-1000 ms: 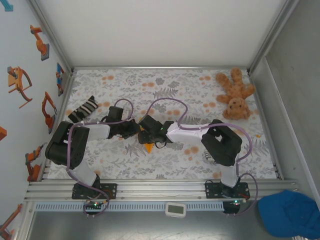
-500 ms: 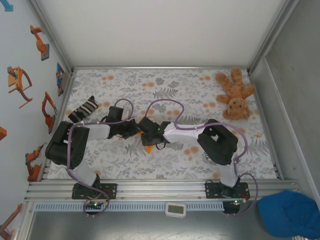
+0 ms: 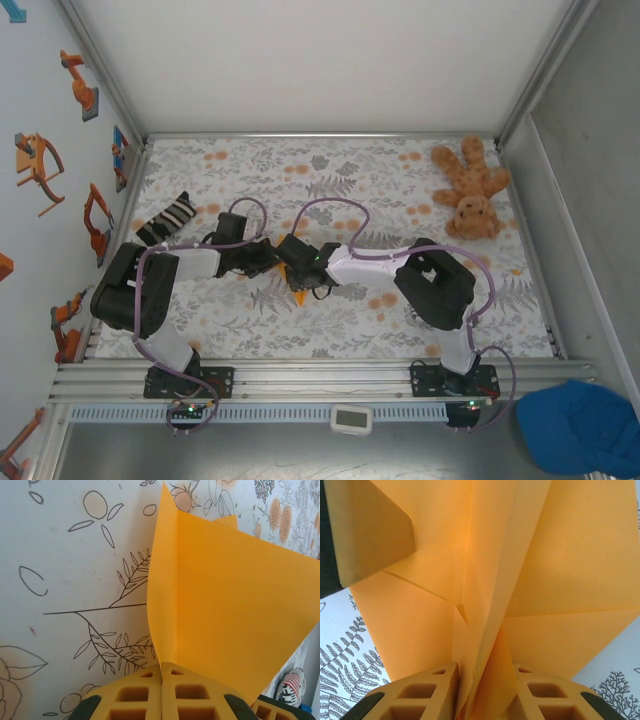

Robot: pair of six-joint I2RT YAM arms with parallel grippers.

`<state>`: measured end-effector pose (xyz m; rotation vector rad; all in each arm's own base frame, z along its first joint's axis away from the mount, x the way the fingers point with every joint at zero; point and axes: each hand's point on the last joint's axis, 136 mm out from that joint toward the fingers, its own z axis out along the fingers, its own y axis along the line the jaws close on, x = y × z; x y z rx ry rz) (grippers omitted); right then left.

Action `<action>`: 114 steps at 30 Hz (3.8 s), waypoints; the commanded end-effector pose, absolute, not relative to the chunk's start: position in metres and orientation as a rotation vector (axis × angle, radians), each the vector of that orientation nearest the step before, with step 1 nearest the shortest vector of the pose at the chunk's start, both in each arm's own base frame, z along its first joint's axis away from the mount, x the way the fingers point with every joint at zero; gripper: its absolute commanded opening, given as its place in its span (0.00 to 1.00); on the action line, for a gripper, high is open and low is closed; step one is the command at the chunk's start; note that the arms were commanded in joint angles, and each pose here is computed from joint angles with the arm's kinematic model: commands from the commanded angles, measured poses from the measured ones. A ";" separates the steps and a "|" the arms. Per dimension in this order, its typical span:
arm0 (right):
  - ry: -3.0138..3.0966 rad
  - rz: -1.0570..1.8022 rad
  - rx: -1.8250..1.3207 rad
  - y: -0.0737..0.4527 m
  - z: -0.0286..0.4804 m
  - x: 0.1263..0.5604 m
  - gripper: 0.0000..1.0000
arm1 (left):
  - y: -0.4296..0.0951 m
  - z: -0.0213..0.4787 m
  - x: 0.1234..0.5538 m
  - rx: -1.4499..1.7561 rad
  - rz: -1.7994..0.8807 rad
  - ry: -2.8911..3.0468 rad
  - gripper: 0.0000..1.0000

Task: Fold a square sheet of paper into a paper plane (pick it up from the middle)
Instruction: Move the paper plane to the center of the table.

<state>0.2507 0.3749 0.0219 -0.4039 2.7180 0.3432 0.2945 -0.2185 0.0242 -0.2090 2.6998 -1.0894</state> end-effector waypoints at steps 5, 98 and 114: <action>2.704 0.316 -0.348 0.377 0.026 0.257 0.18 | -0.221 0.041 0.297 -0.191 -1.108 2.676 0.13; 2.851 -0.013 -0.061 0.258 -0.029 0.389 0.47 | -0.115 0.073 0.287 -0.456 -0.593 2.581 0.96; 2.635 0.150 -0.039 0.275 0.081 0.418 0.46 | -0.116 0.088 0.290 -0.457 -0.607 2.555 0.96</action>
